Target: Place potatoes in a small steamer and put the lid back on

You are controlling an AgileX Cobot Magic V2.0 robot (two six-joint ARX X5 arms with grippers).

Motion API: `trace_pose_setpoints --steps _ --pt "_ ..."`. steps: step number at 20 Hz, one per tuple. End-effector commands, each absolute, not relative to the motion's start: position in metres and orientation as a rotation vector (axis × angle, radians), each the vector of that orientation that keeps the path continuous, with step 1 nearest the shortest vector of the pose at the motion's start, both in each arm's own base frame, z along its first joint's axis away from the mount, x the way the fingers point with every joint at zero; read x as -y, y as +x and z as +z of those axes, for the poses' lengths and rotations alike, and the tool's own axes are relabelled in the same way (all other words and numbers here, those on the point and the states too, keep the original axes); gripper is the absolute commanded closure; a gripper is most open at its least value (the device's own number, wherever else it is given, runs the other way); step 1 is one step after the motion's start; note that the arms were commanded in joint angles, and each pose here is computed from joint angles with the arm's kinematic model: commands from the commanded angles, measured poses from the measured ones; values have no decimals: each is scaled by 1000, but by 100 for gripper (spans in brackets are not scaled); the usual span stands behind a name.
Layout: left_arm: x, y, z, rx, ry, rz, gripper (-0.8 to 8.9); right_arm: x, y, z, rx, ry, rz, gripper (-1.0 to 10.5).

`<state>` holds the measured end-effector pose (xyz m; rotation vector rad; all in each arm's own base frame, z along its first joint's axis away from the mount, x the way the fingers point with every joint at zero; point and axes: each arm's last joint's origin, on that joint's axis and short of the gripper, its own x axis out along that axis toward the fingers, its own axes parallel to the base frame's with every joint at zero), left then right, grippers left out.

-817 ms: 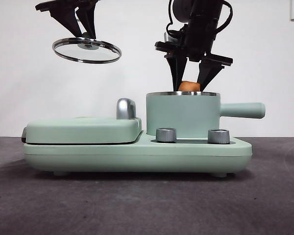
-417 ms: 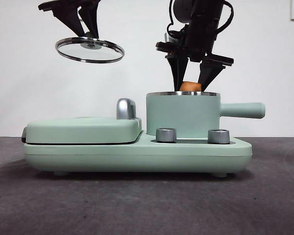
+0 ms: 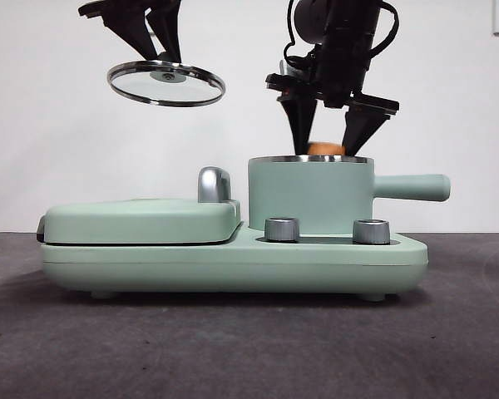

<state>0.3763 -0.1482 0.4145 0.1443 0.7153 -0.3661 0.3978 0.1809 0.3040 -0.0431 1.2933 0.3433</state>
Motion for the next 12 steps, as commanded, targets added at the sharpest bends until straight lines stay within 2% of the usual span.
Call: trace_pose_setpoints --steps 1,4,9,12 --pt "153 370 431 -646 131 -386 805 -187 402 297 -1296 -58 362 465" --pt "159 368 431 -647 133 -400 805 -183 398 309 -1282 -20 399 465" --pt "169 363 430 -652 130 -422 805 -164 370 358 -1205 6 452 465" --pt "181 357 430 -648 140 -455 805 -143 334 404 -1111 -34 385 465"
